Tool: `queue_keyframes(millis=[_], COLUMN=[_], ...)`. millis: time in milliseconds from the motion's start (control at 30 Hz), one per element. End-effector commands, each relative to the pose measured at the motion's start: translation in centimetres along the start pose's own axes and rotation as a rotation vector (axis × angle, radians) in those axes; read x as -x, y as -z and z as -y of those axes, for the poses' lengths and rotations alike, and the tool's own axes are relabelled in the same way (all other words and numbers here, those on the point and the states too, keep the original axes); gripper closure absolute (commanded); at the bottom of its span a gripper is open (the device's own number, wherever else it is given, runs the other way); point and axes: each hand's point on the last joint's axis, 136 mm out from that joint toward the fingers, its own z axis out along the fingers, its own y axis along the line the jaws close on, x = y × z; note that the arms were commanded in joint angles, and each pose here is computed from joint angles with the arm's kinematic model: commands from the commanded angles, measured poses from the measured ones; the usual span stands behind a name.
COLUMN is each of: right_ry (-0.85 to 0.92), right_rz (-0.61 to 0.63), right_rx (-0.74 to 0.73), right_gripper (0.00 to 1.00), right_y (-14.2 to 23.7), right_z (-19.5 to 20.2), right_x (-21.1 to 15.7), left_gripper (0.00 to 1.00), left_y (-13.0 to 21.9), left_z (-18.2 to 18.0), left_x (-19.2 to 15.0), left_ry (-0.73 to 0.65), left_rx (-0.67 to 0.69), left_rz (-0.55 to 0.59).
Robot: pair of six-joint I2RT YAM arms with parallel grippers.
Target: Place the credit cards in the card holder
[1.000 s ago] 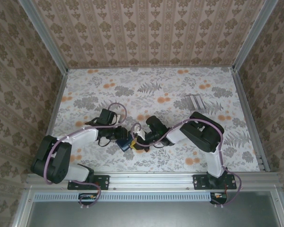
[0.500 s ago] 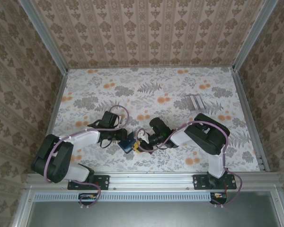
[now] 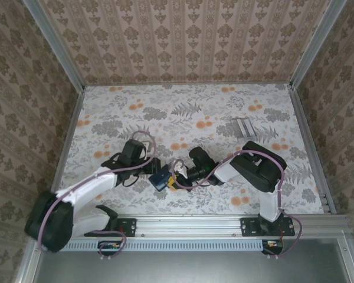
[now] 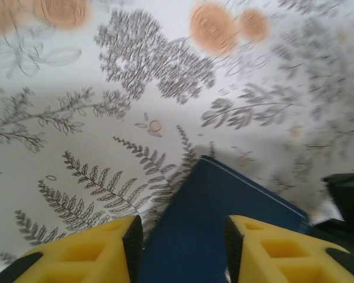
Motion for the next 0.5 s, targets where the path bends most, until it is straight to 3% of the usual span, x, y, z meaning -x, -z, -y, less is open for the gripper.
queue_keyframes(millis=[0,100,267,467], right_ry=[0.079,0.126,0.128,0.149], right_rz=[0.044,0.04,0.043,0.031], right_rx=[0.025,0.022,0.017,0.032], right_gripper=[0.98,0.98,0.98,0.97], right_y=[0.1,0.2,0.2,1.5], right_z=[-0.5,-0.5,-0.3,-0.6], right_x=[0.9,0.8,1.0,0.4], left_gripper=[0.67,0.75,0.78,0.82], left_y=[1.3,0.4,-1.5,-4.1], left_z=[-0.3,0.7,2.8,2.8], left_x=[-2.3,-3.9,-5.0,-6.5], left_ry=[0.076,0.081,0.034,0.031], left_rx=[-0.012,-0.1,-0.18,-0.142], left_rz=[-0.052,-0.066,-0.121,-0.194])
